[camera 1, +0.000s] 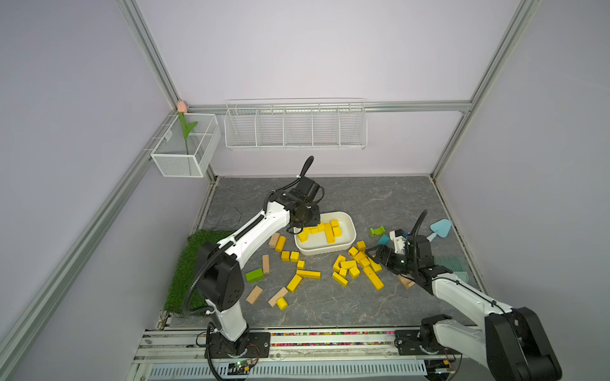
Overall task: Pick out the yellow building blocks
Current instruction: Place the building block in the storage box, then move the storage box to the center of the board.
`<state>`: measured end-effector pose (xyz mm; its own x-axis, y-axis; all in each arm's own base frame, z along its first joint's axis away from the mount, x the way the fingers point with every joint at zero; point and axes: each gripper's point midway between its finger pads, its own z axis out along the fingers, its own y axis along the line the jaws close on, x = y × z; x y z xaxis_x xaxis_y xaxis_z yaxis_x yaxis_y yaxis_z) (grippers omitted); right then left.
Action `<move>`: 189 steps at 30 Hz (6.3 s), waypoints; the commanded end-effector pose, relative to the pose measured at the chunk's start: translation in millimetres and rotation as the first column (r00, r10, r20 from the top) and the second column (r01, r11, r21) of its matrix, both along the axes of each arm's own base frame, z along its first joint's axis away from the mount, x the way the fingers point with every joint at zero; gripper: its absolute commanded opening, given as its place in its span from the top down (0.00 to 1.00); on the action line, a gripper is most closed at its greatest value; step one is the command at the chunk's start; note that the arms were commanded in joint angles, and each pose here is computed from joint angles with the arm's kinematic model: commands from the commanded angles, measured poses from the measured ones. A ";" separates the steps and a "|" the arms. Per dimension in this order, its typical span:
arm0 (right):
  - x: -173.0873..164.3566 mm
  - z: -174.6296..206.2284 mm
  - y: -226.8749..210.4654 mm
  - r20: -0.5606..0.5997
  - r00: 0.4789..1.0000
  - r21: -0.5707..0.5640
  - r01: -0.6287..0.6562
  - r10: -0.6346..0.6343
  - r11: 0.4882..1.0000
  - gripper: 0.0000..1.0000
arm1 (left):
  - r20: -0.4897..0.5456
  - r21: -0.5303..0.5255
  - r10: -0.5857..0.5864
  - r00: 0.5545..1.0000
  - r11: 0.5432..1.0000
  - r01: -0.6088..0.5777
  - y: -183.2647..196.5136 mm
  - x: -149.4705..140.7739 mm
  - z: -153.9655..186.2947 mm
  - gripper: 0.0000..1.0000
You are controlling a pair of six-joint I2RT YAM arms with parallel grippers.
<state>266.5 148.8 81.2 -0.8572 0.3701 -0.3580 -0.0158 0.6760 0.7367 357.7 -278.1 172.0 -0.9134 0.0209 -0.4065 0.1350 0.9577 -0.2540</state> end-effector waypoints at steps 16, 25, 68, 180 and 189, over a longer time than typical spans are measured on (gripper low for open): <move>0.9 -8.5 1.5 -0.026 1.000 0.017 -0.001 0.001 1.000 0.02 | -0.056 -0.007 -0.151 0.987 0.988 0.151 -105.0 48.9 -51.1 0.71; 0.2 -8.9 1.9 -0.024 1.000 0.020 -0.002 0.003 1.000 0.02 | -0.079 -0.052 -0.143 0.987 0.989 0.139 -125.7 56.6 -67.2 0.71; 0.2 -8.0 3.8 -0.018 1.000 0.033 -0.010 0.011 0.999 0.03 | -0.050 -0.043 -0.062 0.997 0.997 0.060 -133.1 70.2 -85.1 0.57; -28.7 16.4 -19.2 0.041 0.993 0.018 0.106 -0.107 0.994 0.11 | -0.197 -0.084 0.352 0.915 0.924 -0.373 143.4 -68.2 -136.7 0.66; -29.2 17.1 -19.7 0.043 0.993 0.017 0.108 -0.109 0.994 0.11 | -0.192 -0.088 0.354 0.915 0.923 -0.375 144.2 -69.5 -135.5 0.77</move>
